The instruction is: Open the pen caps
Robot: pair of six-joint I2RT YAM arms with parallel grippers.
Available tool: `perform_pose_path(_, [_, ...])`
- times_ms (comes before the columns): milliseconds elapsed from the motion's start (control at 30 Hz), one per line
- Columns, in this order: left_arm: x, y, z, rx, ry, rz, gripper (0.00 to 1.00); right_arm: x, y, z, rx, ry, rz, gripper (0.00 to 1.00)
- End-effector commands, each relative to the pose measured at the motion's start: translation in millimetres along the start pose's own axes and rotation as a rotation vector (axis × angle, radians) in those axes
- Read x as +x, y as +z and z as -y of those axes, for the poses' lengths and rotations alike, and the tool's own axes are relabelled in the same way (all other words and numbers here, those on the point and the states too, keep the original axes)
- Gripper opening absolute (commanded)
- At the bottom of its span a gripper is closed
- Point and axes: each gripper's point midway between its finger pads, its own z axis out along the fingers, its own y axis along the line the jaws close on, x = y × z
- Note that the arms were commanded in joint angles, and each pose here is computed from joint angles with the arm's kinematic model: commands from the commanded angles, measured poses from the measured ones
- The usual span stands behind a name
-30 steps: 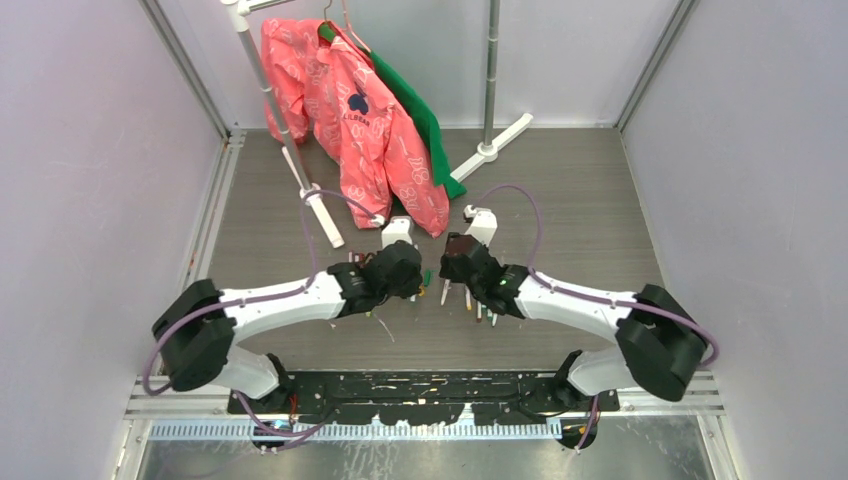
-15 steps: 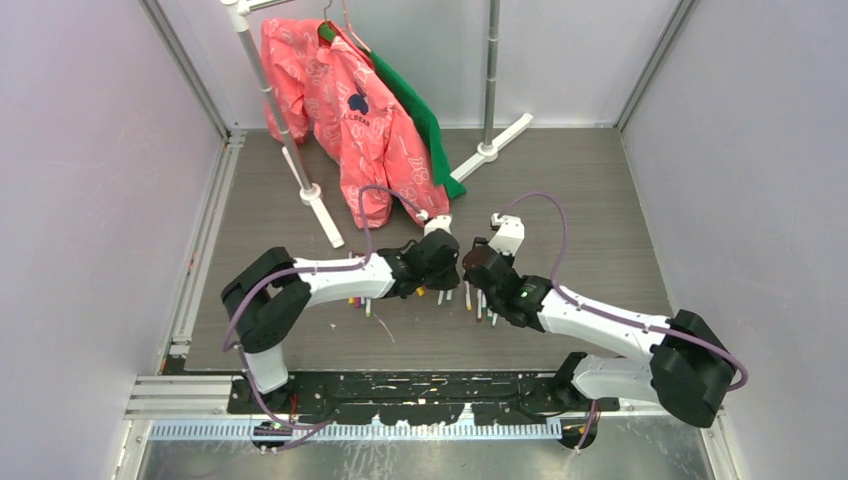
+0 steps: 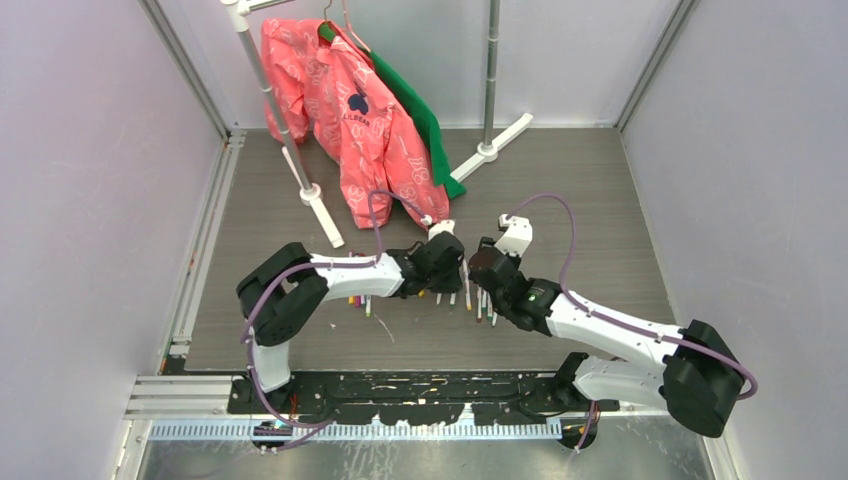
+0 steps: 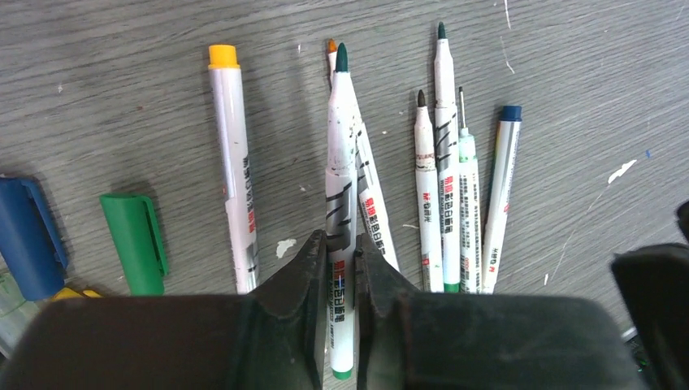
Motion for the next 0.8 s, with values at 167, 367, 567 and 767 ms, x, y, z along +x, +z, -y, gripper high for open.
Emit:
perform_pose_path(167, [-6, 5, 11, 0.025, -0.046, 0.008, 0.26, -13, -3, 5, 0.021, 0.048, 0.05, 0.47])
perform_pose_path(367, [-9, 2, 12, 0.025, -0.055, 0.016, 0.31, -15, -4, 6, 0.022, 0.05, 0.054, 0.47])
perform_pose_path(567, [-34, -33, 15, 0.027, -0.036, 0.095, 0.34, -18, -7, 9, 0.026, 0.052, 0.064, 0.47])
perform_pose_path(767, [-49, -81, -10, -0.06, 0.022, 0.16, 0.36, -18, -7, 9, 0.025, 0.051, 0.064, 0.47])
